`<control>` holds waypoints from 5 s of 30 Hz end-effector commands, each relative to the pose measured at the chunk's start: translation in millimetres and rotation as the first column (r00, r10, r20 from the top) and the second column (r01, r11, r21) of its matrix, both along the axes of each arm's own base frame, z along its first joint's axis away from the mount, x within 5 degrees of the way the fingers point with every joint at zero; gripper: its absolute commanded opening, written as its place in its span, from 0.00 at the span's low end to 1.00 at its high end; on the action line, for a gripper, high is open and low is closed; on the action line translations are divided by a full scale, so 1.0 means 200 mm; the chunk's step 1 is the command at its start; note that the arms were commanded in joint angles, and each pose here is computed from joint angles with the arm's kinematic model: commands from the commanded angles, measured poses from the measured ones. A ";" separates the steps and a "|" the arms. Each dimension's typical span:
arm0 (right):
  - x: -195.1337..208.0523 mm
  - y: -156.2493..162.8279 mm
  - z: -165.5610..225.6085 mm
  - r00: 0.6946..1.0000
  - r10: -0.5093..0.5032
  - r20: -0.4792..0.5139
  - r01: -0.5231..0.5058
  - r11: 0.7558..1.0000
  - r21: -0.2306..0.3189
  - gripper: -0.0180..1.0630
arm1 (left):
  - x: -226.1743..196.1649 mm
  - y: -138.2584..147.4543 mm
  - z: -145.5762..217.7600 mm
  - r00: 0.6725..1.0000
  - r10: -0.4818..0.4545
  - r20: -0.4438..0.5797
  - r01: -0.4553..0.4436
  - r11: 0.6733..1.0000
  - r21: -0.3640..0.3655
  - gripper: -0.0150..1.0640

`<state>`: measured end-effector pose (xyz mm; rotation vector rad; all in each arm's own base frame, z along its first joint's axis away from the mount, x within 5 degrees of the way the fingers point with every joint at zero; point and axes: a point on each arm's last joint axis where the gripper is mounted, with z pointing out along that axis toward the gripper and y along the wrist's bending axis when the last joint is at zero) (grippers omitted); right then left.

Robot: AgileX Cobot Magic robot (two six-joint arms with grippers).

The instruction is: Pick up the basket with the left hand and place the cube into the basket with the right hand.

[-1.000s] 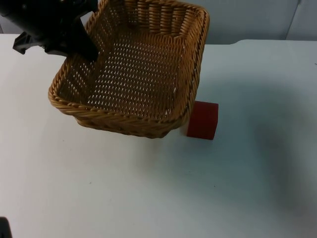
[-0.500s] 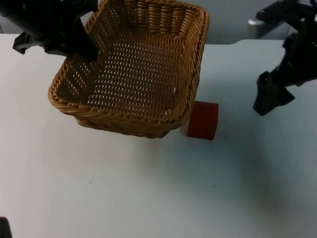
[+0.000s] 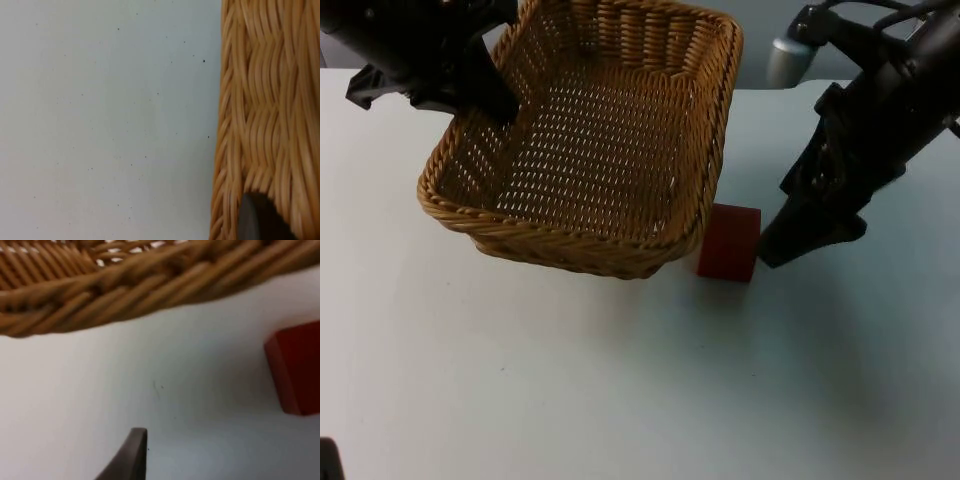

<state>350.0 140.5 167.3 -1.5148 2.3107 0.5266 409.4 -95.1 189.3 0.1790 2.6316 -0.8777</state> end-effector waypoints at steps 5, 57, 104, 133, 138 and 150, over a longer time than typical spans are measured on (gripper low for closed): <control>0.01 0.00 -0.15 0.998 0.065 -0.025 -0.066 0.997 -0.048 0.97 | 0.00 -0.01 0.06 1.000 0.014 0.018 -0.014 0.999 -0.033 0.01; 0.19 0.13 -0.38 0.931 -0.039 0.362 0.083 0.991 -0.107 0.02 | 0.03 0.00 0.06 0.995 0.068 0.070 -0.067 0.998 -0.011 0.01; 0.15 0.70 0.20 0.777 -0.261 0.573 0.135 0.958 0.253 0.68 | 0.03 0.00 0.06 0.995 0.067 0.070 -0.066 0.998 -0.010 0.01; 0.11 -0.40 0.71 0.588 -0.664 0.461 0.754 0.656 -0.016 0.02 | 0.04 0.01 0.06 0.995 0.072 0.075 -0.071 0.997 -0.008 0.01; -0.10 -0.76 0.74 0.372 -0.855 0.361 0.911 0.412 0.035 0.02 | 0.04 0.01 0.06 0.995 0.072 0.075 -0.071 0.997 -0.008 0.01; -0.99 -0.95 0.98 -0.028 -0.928 0.371 0.883 0.151 0.445 0.02 | 0.04 0.01 0.06 0.995 0.072 0.075 -0.071 0.997 -0.008 0.01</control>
